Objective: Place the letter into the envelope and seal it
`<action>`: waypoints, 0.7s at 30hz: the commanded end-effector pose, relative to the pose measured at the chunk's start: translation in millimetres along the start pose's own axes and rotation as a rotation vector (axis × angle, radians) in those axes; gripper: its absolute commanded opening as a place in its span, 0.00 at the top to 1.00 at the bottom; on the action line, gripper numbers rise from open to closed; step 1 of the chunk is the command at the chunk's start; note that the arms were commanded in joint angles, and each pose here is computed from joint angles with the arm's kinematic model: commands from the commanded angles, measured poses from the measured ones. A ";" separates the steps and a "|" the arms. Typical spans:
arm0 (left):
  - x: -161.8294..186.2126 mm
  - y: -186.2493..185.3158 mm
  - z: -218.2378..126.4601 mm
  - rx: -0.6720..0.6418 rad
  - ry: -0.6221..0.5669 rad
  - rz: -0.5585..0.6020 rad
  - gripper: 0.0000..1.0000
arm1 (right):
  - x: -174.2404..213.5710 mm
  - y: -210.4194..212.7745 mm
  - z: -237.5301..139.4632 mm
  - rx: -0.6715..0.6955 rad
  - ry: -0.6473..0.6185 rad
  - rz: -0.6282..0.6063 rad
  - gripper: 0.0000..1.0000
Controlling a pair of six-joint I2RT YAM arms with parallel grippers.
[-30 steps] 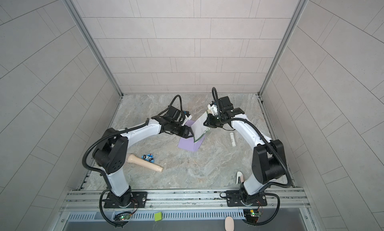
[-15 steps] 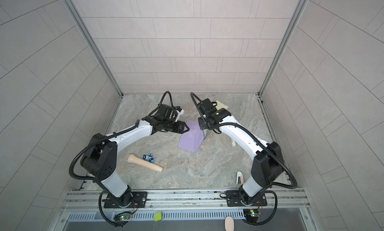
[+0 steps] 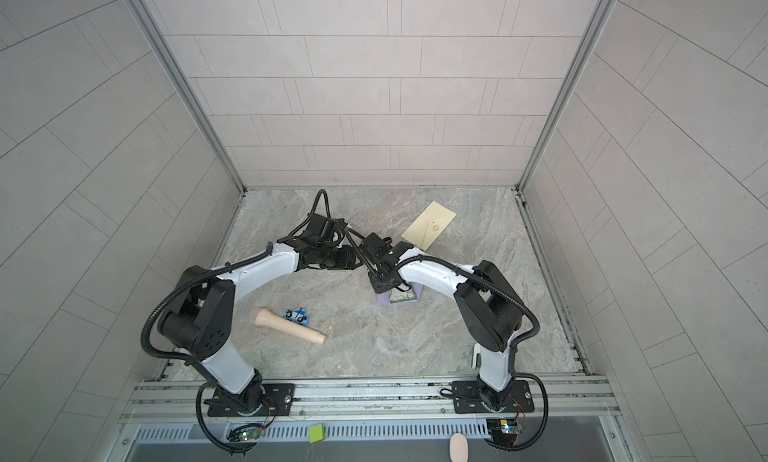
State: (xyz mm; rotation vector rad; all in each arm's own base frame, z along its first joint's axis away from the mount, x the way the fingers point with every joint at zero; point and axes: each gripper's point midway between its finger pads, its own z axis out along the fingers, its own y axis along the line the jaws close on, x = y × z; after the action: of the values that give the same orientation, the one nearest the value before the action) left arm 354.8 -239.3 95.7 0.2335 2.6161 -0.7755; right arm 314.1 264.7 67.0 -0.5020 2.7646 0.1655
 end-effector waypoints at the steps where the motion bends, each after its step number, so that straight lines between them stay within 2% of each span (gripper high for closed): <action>1: 9.2 -6.0 0.0 0.025 0.039 0.021 0.40 | -4.5 11.6 4.3 -0.132 0.000 0.101 0.84; 3: 13.7 -11.5 2.2 0.042 0.063 0.050 0.39 | -5.9 6.0 5.0 -0.169 -0.008 0.155 0.77; 6: 21.6 -16.2 8.3 0.022 0.106 0.111 0.35 | -5.4 -5.9 8.2 -0.232 -0.012 0.257 0.57; 9: 30.8 -22.2 17.3 -0.001 0.157 0.157 0.34 | -5.7 -13.9 4.0 -0.254 -0.032 0.299 0.48; 17: 40.7 -39.9 48.7 -0.039 0.216 0.225 0.38 | 2.3 -45.7 -10.4 -0.196 -0.055 0.359 0.42; 21: 45.8 -46.5 63.4 -0.040 0.254 0.250 0.40 | 12.2 -60.3 -4.2 -0.187 -0.033 0.392 0.41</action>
State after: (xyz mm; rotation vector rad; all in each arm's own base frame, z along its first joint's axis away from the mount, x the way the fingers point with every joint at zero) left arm 320.6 -307.6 53.9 0.6236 2.7503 -0.6899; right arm 327.7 215.7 70.4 -0.0390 2.7735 0.5341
